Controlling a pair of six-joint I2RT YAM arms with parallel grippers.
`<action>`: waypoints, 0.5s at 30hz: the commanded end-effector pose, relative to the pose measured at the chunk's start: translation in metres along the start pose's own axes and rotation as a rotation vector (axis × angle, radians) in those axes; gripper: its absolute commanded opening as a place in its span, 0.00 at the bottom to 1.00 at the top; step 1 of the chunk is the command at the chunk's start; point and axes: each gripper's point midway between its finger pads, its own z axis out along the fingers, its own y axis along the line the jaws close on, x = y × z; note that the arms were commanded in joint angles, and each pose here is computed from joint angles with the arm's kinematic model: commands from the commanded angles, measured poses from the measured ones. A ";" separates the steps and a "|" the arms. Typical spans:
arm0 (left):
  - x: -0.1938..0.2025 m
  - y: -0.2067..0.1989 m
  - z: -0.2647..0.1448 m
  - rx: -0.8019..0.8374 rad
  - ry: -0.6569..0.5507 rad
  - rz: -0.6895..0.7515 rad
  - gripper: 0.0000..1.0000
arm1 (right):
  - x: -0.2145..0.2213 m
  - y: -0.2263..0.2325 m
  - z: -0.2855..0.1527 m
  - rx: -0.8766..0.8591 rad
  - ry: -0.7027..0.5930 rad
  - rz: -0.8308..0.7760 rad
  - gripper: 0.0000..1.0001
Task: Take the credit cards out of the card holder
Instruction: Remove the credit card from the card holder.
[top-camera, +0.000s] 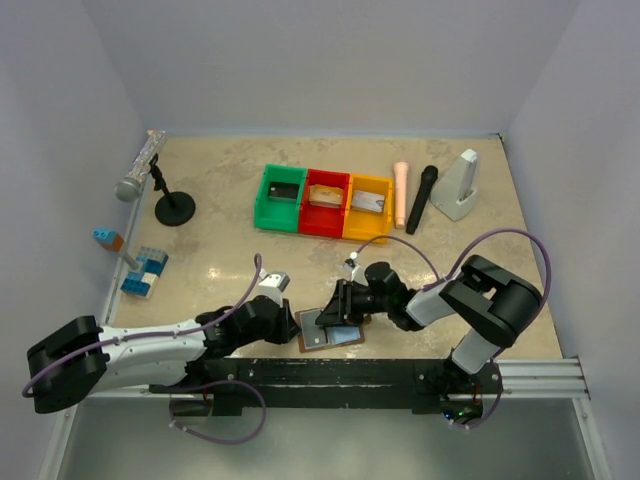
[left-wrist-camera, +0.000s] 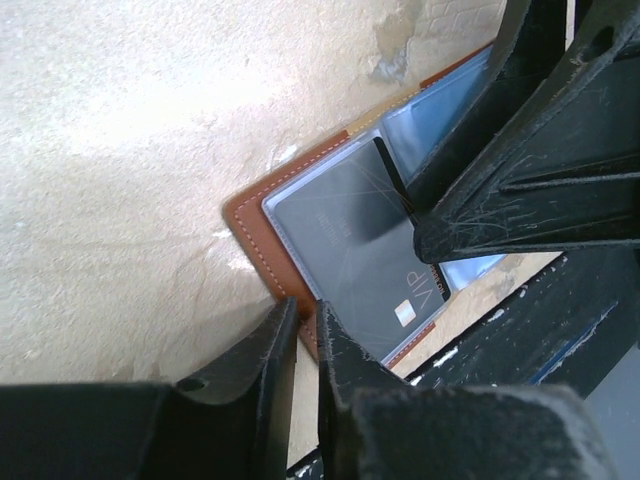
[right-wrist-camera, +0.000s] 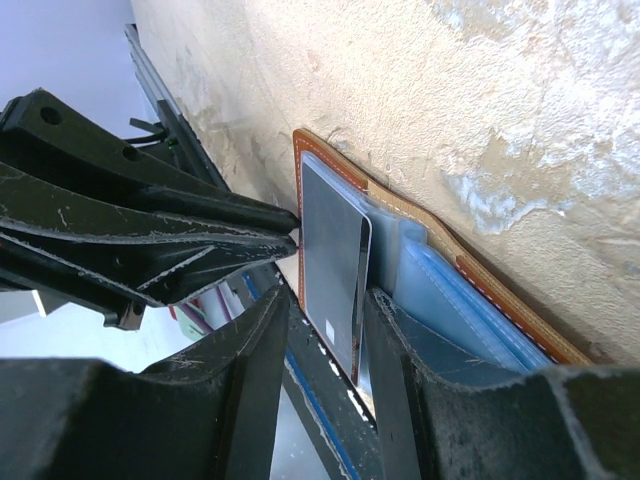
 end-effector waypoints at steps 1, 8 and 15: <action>0.010 0.024 -0.005 -0.079 0.008 0.006 0.20 | -0.002 -0.008 0.000 0.026 -0.014 -0.012 0.41; 0.008 0.020 -0.002 -0.075 0.015 0.015 0.16 | -0.003 -0.006 0.001 0.027 -0.004 -0.021 0.41; 0.009 0.012 0.004 -0.058 0.042 0.038 0.06 | -0.003 -0.001 0.002 0.014 0.009 -0.038 0.41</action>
